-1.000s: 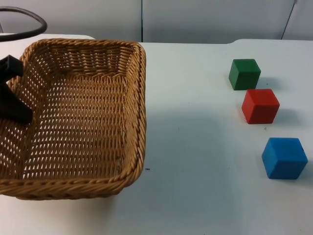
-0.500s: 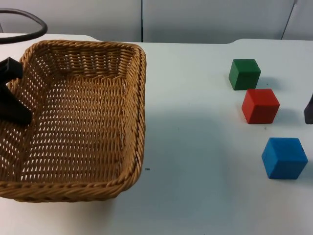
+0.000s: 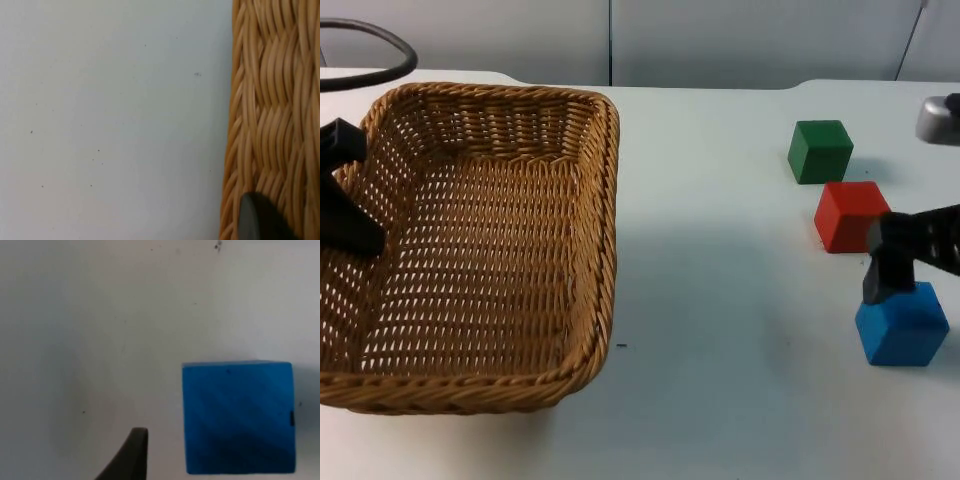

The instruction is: Pick up the basket with the left hand and place the blue cube into the basket with the right hand.

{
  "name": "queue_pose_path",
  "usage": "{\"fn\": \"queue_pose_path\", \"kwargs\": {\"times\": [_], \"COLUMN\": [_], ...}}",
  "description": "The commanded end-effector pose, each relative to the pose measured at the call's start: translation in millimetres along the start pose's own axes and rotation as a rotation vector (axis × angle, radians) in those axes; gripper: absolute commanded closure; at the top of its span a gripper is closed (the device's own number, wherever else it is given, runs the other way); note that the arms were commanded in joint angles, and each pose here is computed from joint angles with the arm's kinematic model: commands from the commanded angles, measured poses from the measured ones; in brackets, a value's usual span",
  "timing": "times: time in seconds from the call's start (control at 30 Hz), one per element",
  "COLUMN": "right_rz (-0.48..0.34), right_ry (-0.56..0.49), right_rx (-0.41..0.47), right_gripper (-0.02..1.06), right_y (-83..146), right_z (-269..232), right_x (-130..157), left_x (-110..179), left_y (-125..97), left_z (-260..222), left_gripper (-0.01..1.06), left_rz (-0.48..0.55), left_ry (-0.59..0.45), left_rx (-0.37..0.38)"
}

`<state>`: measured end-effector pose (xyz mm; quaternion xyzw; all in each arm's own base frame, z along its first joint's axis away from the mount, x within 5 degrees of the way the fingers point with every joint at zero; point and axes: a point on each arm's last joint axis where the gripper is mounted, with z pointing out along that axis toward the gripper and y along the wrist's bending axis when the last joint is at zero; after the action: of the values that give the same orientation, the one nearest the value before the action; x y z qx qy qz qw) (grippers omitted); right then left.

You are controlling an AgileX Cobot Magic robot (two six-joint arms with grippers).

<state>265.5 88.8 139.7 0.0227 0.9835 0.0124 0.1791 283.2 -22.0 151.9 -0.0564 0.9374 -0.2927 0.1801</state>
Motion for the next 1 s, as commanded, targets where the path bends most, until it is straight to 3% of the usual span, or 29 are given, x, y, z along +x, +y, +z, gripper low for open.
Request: {"fn": "queue_pose_path", "kwargs": {"times": [0.0,0.33,0.67,0.73,0.8,0.83,0.97], "right_rz": [0.009,0.040,0.037,0.037,0.037,0.037,0.030], "right_ry": [-0.016,-0.012,-0.009,-0.008,-0.008,-0.008,-0.007], "right_rx": [-0.023,-0.059,-0.074,-0.075,-0.075,-0.075,-0.073], "right_gripper": [0.04,0.05,0.13,0.22,0.41,0.41,0.76], "right_y": [4,10,12,12,12,12,12], "right_z": [6,36,48,50,50,50,50], "right_x": [-2,0,2,3,3,3,3], "left_x": [-1,-1,0,0,0,0,0], "left_y": [-3,-3,-3,-3,-3,-3,-3], "left_z": [-3,-3,-3,-3,-3,-3,-3], "left_gripper": [1.05,1.05,1.05,1.05,1.05,1.05,1.05], "left_rz": [-0.006,0.016,0.021,0.023,0.024,0.024,0.027], "left_ry": [-0.009,-0.009,-0.006,-0.005,-0.003,-0.003,-0.001], "left_rx": [0.020,0.016,0.014,0.013,0.014,0.014,0.012]}}
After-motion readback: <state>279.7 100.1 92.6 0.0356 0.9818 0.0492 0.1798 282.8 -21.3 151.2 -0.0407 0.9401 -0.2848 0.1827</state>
